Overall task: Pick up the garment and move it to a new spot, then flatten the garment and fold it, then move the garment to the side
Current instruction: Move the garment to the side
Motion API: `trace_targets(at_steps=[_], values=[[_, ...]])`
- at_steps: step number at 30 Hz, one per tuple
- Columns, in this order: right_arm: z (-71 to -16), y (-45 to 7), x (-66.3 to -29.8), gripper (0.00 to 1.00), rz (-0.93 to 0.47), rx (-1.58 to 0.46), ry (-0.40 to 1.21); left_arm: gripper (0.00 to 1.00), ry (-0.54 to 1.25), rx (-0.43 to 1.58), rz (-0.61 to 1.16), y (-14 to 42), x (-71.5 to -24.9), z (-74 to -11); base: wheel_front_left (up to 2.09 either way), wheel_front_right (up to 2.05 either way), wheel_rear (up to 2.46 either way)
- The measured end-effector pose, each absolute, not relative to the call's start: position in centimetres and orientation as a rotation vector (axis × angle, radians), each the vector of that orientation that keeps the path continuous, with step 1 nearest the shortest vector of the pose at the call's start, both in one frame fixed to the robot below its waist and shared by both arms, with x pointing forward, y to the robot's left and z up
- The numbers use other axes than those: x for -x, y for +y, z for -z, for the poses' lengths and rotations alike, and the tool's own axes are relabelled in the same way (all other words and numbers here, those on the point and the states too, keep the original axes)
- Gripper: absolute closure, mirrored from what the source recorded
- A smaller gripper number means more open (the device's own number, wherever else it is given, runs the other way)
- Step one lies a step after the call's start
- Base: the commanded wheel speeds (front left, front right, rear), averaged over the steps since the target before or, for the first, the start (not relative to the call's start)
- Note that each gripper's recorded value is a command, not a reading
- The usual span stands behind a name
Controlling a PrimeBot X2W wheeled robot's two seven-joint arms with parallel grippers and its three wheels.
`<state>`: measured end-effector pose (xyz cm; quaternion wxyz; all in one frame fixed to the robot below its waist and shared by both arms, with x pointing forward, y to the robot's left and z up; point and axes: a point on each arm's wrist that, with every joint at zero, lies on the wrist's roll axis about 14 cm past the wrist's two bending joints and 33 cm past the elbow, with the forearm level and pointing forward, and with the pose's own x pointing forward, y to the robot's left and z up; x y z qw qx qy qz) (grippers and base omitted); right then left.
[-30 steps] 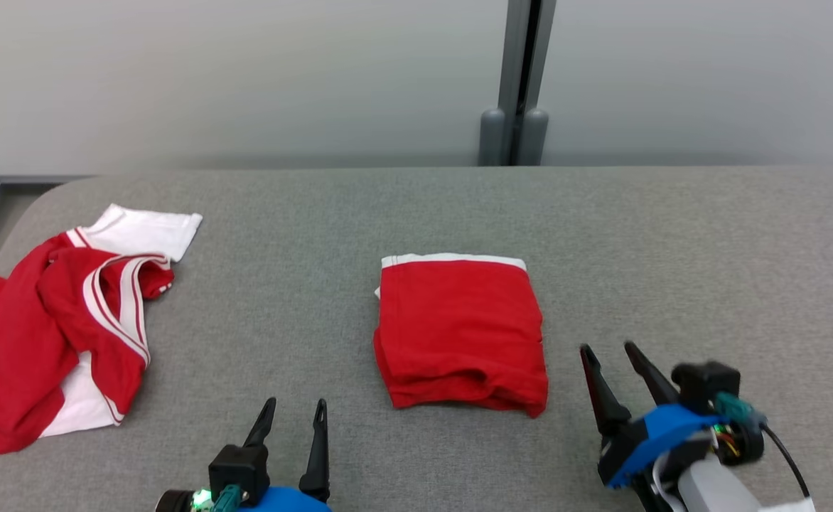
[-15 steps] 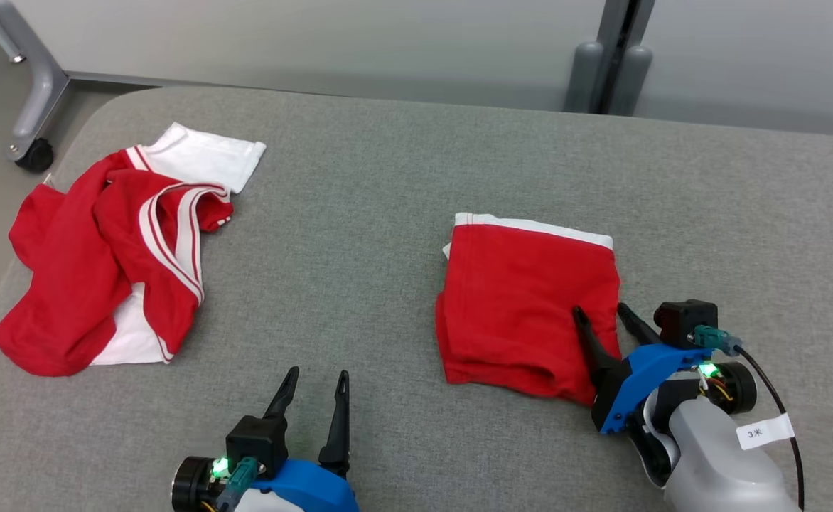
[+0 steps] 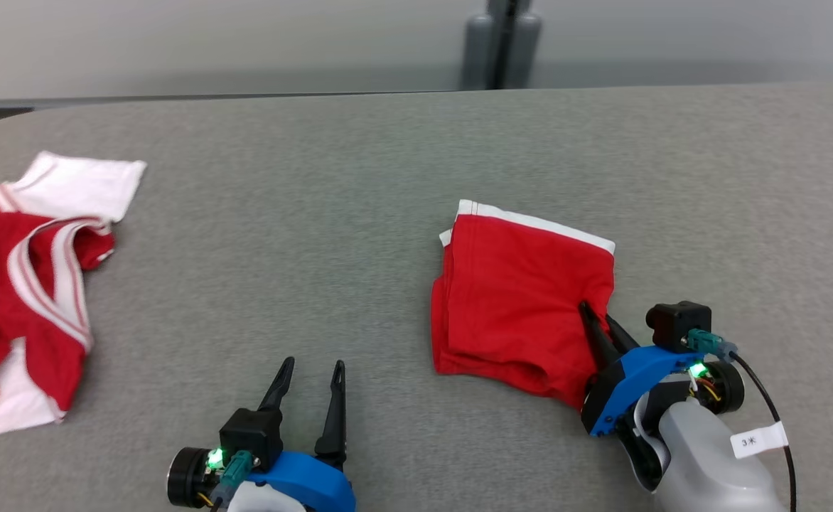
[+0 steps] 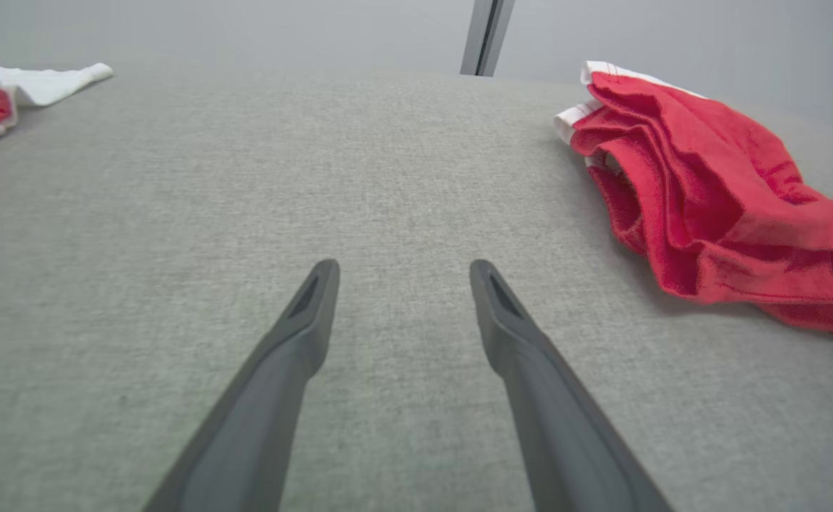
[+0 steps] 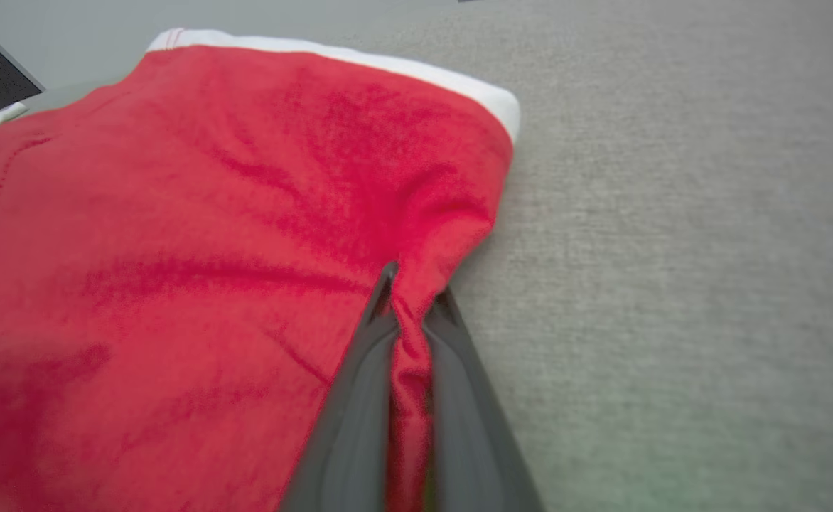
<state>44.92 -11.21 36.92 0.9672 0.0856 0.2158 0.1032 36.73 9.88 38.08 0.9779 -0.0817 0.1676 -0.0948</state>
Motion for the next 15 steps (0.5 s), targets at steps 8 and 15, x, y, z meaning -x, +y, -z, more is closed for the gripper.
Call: trace_targets(at_steps=[8,15], values=[[-36.9,-20.1,-39.1,1.00,0.021,-0.182,0.431,0.00,0.289,0.173,0.497,0.2,-39.0,-39.8,0.00,0.00,0.00],[-37.5,-25.5,-33.7,1.00,0.187,-0.192,0.423,0.00,0.275,0.211,0.715,-6.9,-37.8,-41.2,0.00,0.00,0.00]])
